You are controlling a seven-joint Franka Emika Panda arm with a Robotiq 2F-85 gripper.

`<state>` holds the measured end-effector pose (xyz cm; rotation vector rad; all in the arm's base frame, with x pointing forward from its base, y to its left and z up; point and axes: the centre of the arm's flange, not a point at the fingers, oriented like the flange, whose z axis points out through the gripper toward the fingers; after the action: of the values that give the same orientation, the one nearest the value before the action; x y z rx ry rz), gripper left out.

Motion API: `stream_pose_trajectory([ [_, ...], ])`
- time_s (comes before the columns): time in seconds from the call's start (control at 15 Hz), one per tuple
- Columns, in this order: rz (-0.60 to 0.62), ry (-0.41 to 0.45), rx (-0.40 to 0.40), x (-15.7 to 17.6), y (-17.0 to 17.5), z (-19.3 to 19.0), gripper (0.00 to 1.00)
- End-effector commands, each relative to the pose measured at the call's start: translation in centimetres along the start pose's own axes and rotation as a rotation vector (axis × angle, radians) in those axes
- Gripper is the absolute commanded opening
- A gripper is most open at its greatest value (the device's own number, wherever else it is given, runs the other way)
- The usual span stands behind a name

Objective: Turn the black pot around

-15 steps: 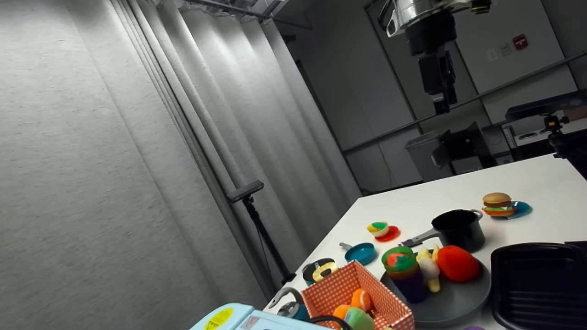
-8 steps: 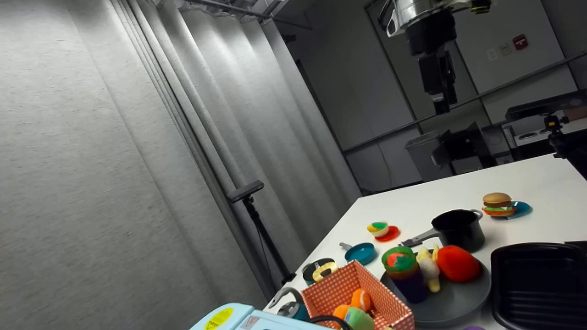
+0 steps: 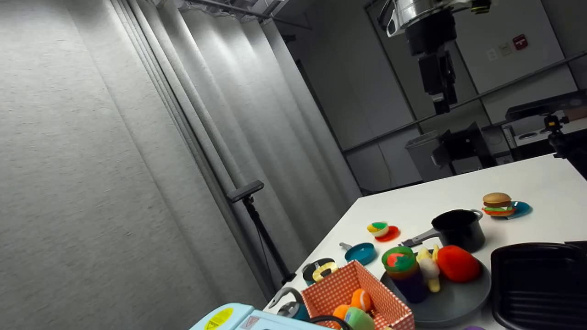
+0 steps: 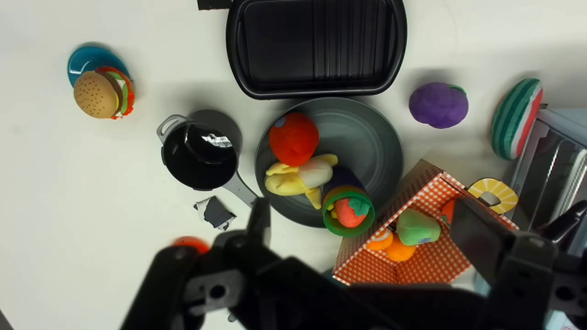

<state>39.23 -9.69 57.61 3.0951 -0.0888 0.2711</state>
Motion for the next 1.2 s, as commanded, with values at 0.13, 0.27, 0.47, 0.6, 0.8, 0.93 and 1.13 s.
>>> stream_pose_trajectory([
  [0.13, 0.0, 0.0, 0.0, 0.0, 0.0, 0.0, 1.0],
  [0.27, 0.011, 0.006, -0.016, 0.01, -0.01, 0.03, 1.0],
  [0.47, 0.007, 0.012, -0.039, 0.03, -0.03, 0.07, 1.0],
  [0.6, -0.008, 0.01, -0.044, 0.05, 0.02, 0.06, 1.0],
  [0.8, -0.037, 0.001, -0.054, 0.08, 0.16, 0.01, 1.0],
  [0.93, -0.052, -0.004, -0.047, 0.09, 0.2, 0.03, 1.0],
  [1.13, -0.083, -0.012, -0.015, 0.12, 0.18, 0.1, 1.0],
])
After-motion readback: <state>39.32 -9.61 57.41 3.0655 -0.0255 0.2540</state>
